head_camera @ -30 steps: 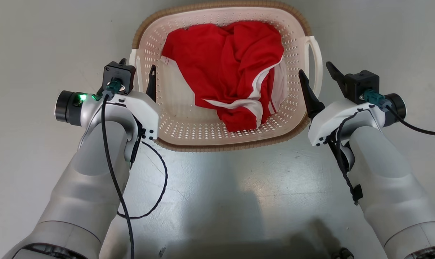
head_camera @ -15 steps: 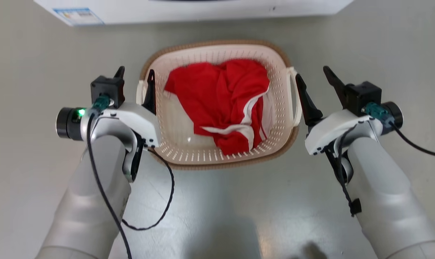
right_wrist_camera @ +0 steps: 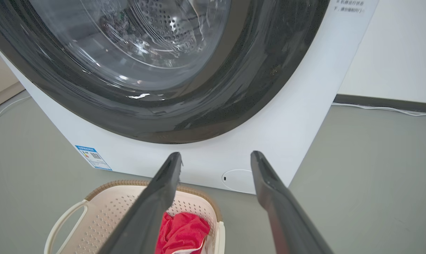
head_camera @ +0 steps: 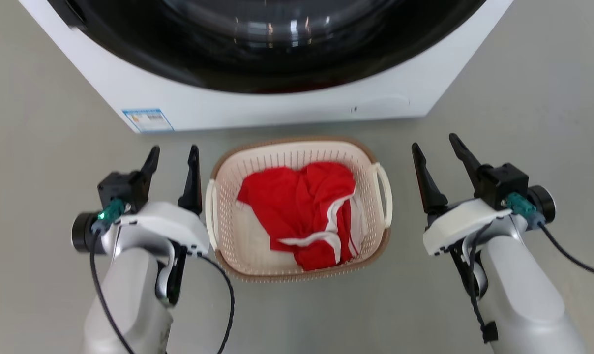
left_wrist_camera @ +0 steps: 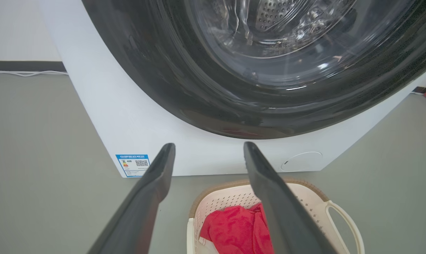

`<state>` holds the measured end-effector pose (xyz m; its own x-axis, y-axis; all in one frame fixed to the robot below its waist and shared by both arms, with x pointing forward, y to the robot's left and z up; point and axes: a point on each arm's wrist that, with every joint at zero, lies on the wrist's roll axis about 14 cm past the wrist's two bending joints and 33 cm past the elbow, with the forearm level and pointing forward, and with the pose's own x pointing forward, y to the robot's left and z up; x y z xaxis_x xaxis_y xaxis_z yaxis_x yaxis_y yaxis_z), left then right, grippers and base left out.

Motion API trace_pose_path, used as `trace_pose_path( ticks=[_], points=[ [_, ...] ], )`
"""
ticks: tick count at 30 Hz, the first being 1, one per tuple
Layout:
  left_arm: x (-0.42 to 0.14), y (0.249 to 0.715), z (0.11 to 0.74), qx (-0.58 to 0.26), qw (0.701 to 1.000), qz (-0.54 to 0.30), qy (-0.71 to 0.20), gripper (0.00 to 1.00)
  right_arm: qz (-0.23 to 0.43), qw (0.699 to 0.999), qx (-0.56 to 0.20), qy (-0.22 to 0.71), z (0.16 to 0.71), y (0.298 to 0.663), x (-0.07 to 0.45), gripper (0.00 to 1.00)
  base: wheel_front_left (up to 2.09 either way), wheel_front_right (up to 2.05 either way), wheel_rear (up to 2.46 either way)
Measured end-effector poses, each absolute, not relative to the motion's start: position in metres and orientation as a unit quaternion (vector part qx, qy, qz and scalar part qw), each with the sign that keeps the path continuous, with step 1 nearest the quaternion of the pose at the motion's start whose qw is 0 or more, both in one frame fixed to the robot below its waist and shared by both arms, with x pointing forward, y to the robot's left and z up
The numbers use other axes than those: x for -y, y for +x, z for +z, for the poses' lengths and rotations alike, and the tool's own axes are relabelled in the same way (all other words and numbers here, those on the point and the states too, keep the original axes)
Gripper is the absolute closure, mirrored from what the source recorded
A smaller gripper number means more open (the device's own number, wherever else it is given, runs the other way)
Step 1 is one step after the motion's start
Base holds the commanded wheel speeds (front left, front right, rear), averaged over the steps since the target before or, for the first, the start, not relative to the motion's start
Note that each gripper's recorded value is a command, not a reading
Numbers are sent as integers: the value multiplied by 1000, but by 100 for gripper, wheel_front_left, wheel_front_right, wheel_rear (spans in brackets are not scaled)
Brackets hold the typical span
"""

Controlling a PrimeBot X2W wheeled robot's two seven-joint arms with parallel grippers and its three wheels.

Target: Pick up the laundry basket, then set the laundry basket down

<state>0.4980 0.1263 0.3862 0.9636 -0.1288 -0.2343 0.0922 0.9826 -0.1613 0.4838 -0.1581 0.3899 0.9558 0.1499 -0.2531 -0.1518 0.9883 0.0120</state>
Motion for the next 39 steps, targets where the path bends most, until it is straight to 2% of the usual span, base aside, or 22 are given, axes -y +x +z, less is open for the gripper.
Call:
trace_pose_path(
  ticks=[7,12,26,38,39],
  points=[
    [-145,467,431,-70,993,-35,-89,0,71,995,-67,-13,438,459,160,0,0,0,0],
    [-160,445,452,-43,995,-19,-90,0,71,996,-51,-15,451,440,159,0,0,0,0],
    [-179,384,463,-28,995,1,-92,0,60,998,-12,-19,478,390,165,0,0,0,0],
    [-184,357,474,-10,996,4,-90,0,34,999,1,-19,485,360,182,0,0,0,0],
    [-184,357,473,-10,996,5,-90,100,33,999,0,-19,485,360,182,100,0,0,0]
  ],
)
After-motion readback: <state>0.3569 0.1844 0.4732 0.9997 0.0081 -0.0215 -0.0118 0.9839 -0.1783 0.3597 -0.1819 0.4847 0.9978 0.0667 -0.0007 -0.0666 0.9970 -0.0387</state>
